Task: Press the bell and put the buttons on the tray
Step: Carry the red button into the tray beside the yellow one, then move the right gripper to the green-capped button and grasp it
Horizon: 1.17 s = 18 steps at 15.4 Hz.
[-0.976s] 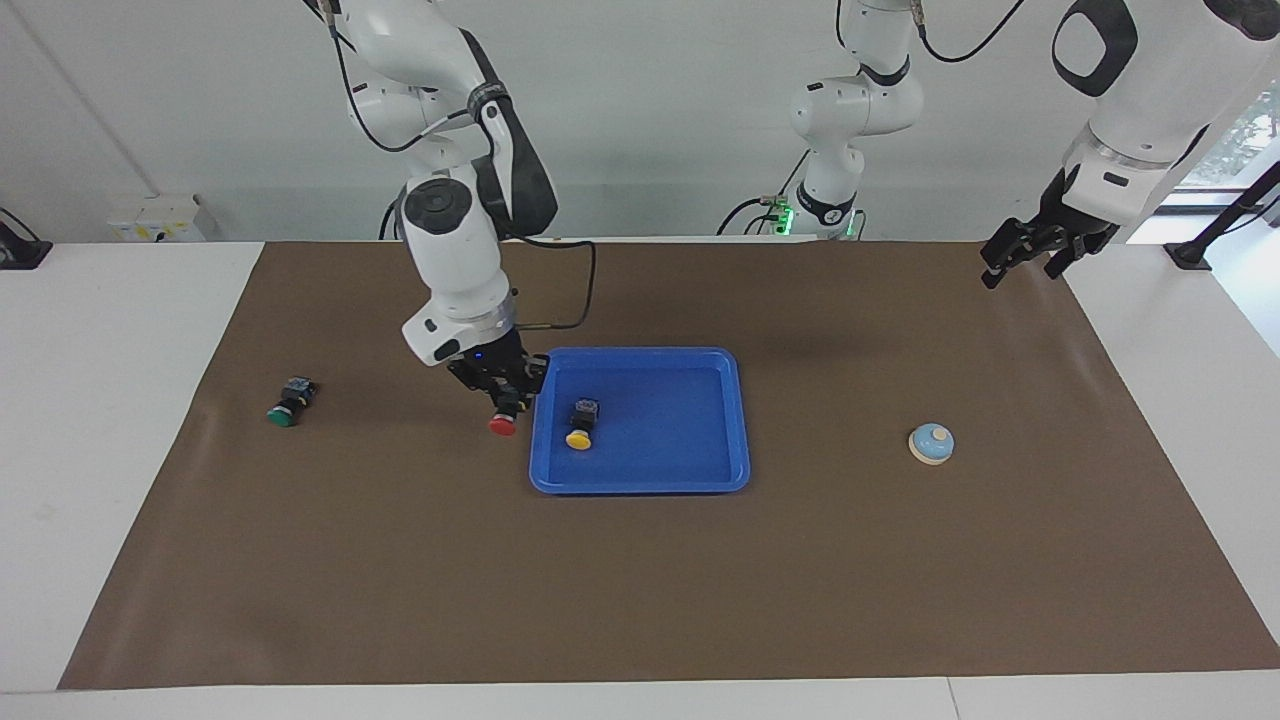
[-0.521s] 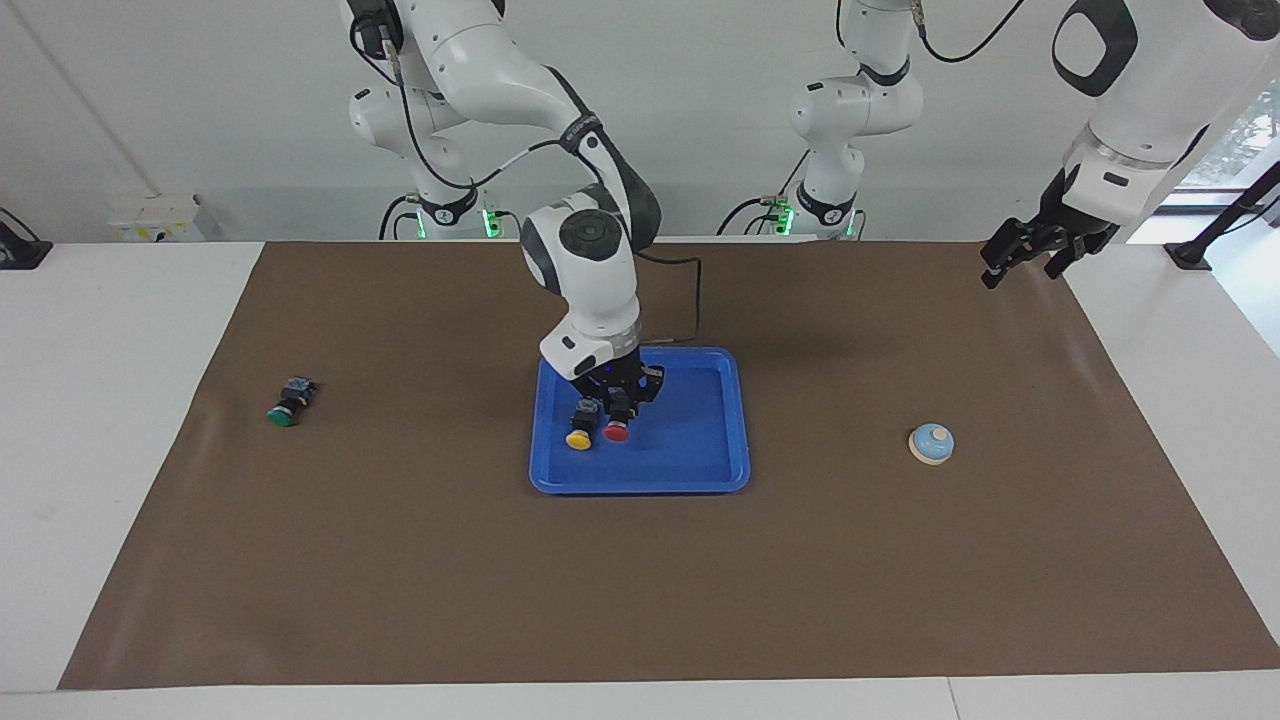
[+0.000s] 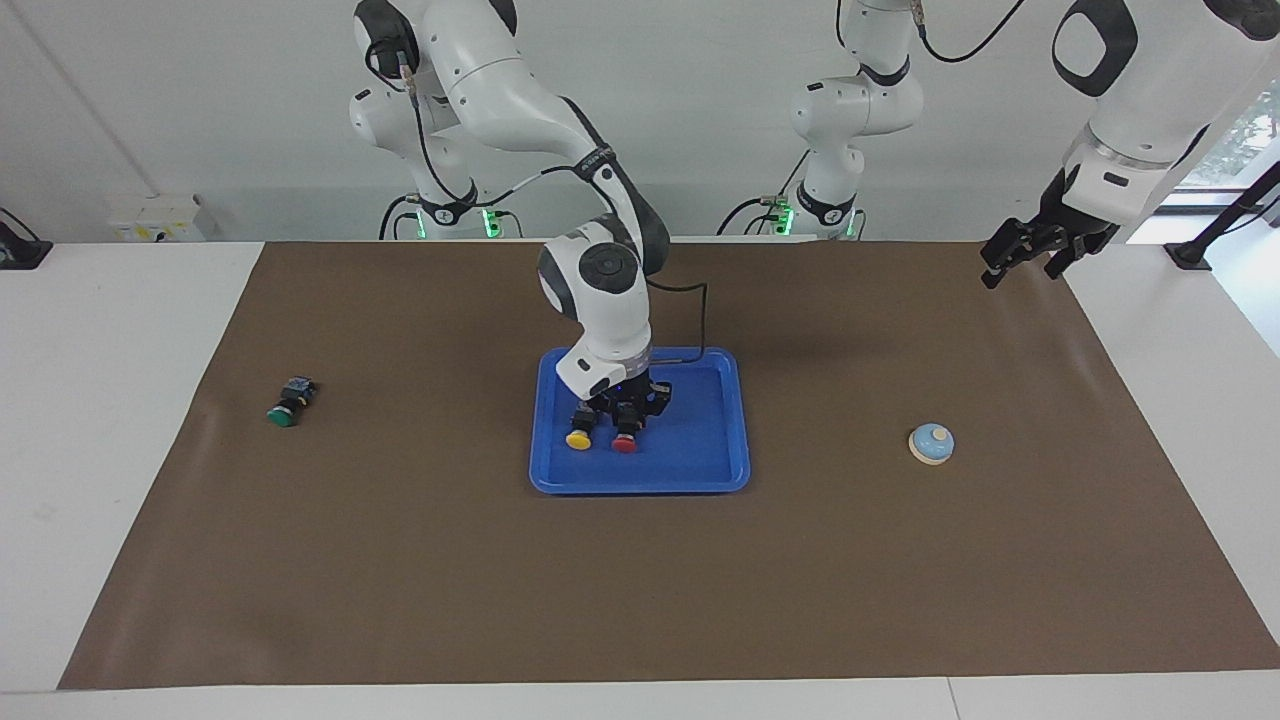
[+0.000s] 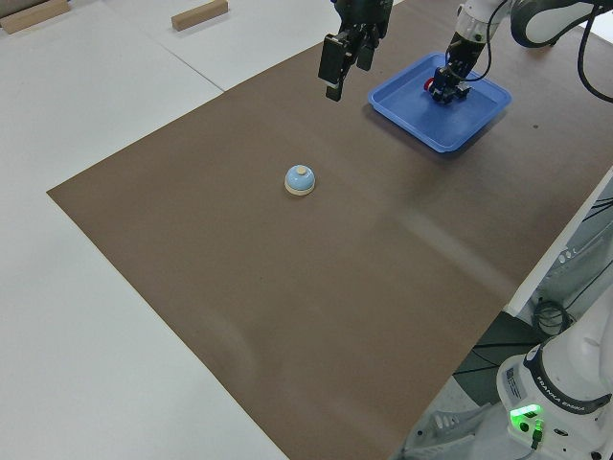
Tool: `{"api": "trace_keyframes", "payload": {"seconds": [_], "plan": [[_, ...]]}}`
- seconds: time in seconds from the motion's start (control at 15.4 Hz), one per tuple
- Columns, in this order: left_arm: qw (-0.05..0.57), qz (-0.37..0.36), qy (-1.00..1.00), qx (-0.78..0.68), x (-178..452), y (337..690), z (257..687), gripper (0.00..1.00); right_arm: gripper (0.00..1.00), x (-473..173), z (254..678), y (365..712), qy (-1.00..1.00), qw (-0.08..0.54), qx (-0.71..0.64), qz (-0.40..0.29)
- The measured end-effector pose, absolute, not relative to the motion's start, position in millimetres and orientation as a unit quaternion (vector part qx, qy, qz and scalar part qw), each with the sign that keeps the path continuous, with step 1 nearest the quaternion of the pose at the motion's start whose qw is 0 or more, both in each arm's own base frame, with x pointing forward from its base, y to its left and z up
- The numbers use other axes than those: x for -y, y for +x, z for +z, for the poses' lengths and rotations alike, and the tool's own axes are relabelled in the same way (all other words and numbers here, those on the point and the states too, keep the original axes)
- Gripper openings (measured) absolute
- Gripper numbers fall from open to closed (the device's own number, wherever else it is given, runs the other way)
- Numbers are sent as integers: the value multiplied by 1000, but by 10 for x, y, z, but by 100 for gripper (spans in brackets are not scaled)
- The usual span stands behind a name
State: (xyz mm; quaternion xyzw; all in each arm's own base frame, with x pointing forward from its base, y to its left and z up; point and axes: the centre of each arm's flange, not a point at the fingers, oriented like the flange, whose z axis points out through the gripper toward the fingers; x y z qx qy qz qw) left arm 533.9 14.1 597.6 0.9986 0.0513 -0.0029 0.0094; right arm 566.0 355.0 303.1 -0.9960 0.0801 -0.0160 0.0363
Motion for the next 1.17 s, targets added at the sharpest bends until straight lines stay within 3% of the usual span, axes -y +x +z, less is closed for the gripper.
{"api": "trace_keyframes", "payload": {"seconds": [0.33,0.78,1.17], "plan": [[9,-3,999,-51,-141,5339,5976,100,99,-3526,3332,5766,-995,28,-100,-5],[9,-3,999,-51,-141,5339,5976,100,100,-2722,4376,6072,-988,16,-154,13],[9,-3,999,-51,-141,5339,5976,100,100,-1210,4694,6261,-986,-26,-157,41]]}}
